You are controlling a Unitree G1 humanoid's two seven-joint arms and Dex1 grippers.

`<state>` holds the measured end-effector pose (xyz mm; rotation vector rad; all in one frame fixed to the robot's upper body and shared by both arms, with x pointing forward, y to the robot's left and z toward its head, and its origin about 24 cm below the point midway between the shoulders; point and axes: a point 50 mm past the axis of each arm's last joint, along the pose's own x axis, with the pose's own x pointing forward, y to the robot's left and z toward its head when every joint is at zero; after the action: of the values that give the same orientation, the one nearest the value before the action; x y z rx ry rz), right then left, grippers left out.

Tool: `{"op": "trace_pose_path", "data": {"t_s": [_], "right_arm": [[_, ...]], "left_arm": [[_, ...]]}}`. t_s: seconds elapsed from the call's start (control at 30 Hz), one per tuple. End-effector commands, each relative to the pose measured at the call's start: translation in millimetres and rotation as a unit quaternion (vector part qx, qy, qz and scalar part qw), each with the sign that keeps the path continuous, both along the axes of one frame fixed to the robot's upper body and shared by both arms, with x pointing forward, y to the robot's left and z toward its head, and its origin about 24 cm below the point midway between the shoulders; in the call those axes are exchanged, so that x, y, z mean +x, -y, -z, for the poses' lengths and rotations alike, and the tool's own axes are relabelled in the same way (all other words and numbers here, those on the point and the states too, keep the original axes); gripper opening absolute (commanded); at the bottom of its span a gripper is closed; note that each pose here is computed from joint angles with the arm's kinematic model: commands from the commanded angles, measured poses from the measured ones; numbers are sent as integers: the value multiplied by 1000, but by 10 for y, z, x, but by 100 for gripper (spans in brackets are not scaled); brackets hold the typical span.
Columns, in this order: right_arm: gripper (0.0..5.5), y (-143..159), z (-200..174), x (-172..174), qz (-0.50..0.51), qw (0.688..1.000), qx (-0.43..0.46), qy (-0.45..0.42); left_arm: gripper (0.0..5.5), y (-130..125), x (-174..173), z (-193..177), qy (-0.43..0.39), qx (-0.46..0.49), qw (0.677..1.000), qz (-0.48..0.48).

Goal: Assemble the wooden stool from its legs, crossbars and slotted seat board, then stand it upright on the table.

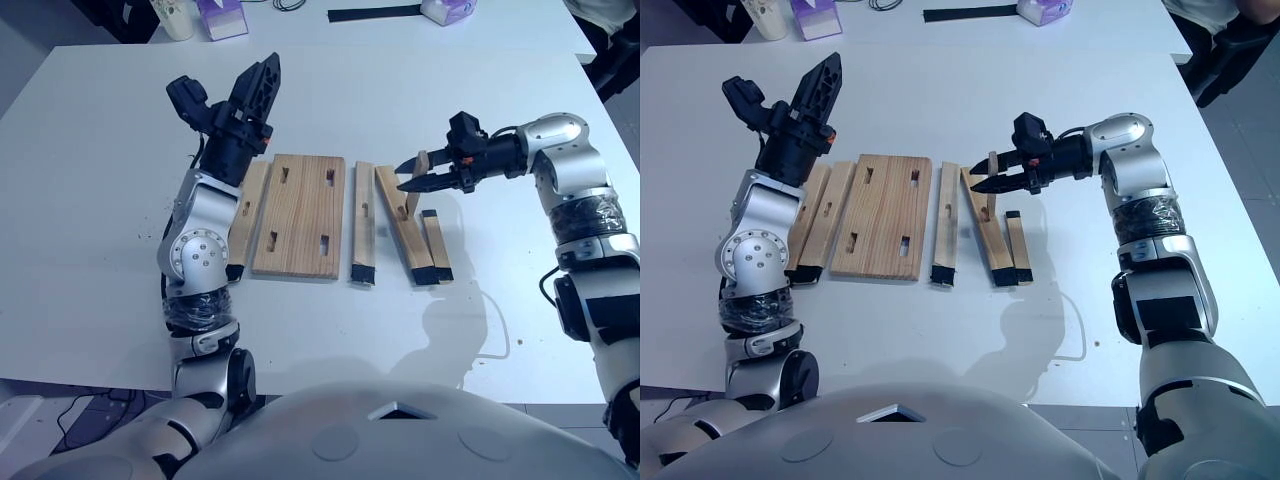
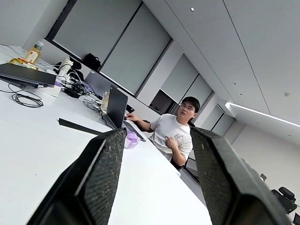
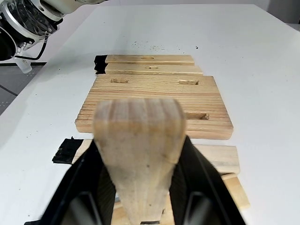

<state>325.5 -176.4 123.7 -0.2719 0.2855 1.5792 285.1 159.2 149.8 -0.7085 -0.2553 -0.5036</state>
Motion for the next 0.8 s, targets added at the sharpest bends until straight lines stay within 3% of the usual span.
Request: {"op": "trace_pose_path", "data": {"t_s": [0.03, 0.8], "right_arm": [[130, -26, 8, 14, -13, 1000, -8, 14], [130, 35, 309, -33, -3, 1000, -22, -23]], "left_arm": [[252, 4, -16, 39, -3, 16, 1000, 0], [252, 20, -35, 100, -6, 15, 1000, -2]]}}
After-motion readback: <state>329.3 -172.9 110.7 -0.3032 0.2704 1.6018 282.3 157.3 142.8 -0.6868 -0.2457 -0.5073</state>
